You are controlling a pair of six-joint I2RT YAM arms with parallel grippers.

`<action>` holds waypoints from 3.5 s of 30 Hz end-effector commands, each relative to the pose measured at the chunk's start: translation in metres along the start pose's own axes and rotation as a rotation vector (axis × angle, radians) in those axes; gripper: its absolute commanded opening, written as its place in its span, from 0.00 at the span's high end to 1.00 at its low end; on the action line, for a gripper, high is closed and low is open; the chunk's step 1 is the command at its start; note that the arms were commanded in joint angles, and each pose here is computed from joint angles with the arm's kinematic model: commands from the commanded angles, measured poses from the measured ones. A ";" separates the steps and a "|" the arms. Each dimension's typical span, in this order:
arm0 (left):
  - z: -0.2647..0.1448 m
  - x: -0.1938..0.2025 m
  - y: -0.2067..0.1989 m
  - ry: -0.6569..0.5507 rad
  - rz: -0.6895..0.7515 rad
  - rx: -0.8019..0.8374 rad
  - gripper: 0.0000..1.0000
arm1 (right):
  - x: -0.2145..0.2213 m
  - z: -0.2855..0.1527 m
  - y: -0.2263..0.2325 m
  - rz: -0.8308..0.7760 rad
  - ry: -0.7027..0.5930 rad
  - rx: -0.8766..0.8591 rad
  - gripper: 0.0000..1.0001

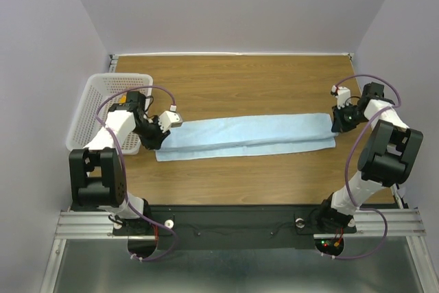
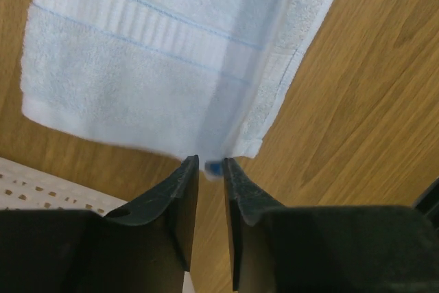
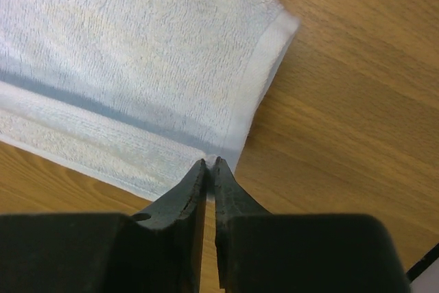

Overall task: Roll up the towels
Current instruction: Fold the towel

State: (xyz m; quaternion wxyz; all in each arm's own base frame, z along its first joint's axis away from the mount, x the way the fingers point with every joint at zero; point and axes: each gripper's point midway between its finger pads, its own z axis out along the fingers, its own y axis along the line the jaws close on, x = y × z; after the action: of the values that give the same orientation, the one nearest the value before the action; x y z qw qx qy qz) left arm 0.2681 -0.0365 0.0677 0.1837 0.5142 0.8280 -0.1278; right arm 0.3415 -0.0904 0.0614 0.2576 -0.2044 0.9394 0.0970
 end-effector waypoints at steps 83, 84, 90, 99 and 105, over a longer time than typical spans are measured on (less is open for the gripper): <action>0.154 -0.339 -0.140 -0.231 0.632 -0.047 0.62 | -0.030 0.030 0.039 0.293 0.084 -0.086 0.62; 0.156 -0.338 -0.140 -0.226 0.636 -0.044 0.62 | -0.029 0.031 0.039 0.294 0.088 -0.086 0.61; 0.161 -0.340 -0.146 -0.224 0.650 -0.032 0.63 | -0.025 0.034 0.039 0.290 0.097 -0.086 0.62; 0.173 -0.339 -0.145 -0.209 0.650 -0.027 0.64 | -0.023 0.035 0.039 0.285 0.104 -0.087 0.62; 0.176 -0.339 -0.148 -0.206 0.652 -0.014 0.64 | -0.023 0.037 0.037 0.284 0.106 -0.086 0.62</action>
State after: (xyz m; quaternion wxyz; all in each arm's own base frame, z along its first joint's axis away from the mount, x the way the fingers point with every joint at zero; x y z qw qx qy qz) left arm 0.2999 -0.4279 0.0353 0.2737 0.7329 0.6146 -0.1016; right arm 0.3536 -0.0338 0.0429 0.1670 -0.0799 0.9674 0.1727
